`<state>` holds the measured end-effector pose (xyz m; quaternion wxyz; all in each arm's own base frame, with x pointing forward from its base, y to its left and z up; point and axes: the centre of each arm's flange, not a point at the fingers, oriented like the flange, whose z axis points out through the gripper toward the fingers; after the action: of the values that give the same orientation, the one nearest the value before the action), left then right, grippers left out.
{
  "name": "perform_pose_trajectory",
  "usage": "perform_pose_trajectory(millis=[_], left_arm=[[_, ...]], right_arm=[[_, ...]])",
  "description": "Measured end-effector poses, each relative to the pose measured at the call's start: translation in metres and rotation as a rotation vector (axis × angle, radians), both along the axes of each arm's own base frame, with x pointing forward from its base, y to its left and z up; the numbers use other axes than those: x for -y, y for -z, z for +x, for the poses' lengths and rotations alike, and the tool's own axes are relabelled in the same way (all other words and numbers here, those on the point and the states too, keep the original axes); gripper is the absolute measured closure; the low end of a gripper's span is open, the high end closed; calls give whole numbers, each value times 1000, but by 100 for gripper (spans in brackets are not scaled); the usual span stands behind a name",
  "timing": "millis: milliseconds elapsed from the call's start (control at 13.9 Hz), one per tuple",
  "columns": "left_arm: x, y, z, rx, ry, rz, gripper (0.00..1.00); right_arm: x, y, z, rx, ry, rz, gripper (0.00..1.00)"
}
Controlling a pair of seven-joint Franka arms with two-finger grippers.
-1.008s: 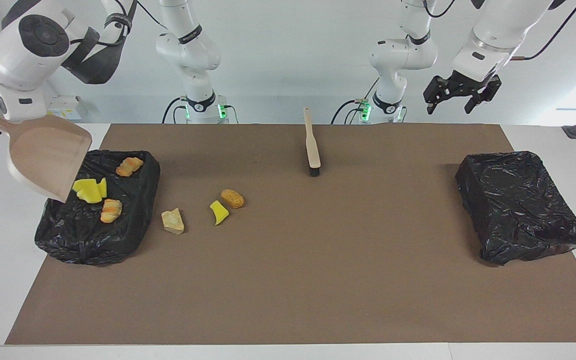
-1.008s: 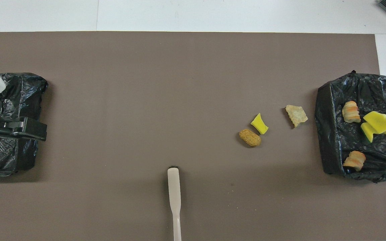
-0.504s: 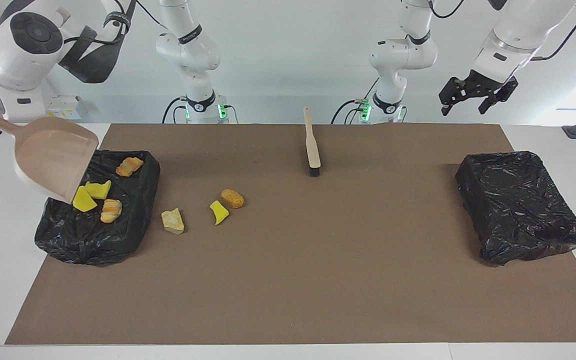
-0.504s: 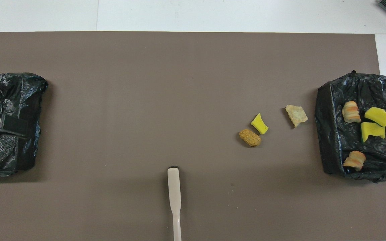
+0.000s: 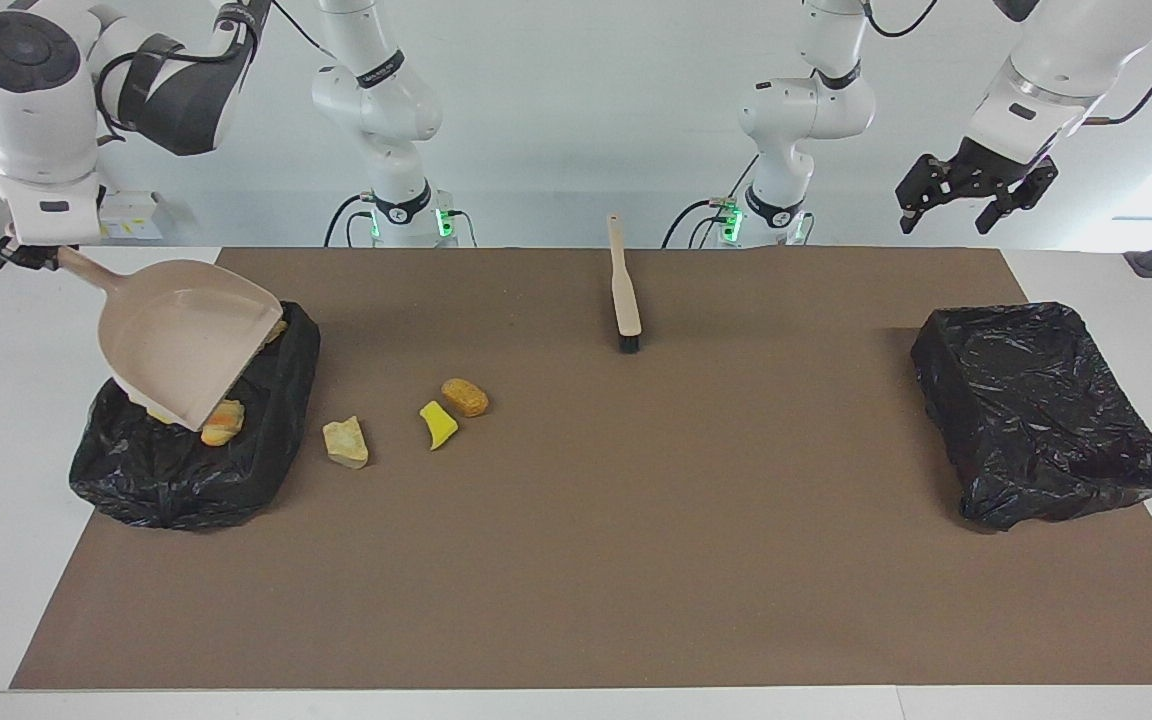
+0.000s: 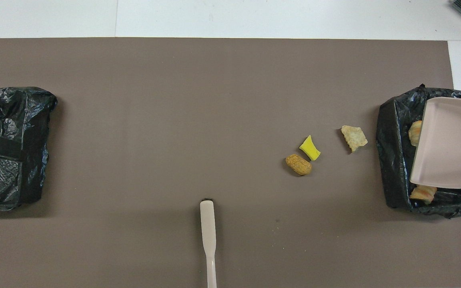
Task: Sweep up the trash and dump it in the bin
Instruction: 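Tip the dustpan over the black bag with the right gripper, then return the dustpan to the table center with the right gripper and release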
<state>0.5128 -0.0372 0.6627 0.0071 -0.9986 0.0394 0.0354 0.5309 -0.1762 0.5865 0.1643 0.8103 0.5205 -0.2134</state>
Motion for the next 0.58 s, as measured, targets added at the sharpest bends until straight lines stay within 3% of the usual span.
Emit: perform_pose_trajectory(millis=[576], left_arm=[[-8, 0, 1, 0, -5, -2, 0]], right_arm=[[-104, 15, 5, 214, 489, 119, 69]])
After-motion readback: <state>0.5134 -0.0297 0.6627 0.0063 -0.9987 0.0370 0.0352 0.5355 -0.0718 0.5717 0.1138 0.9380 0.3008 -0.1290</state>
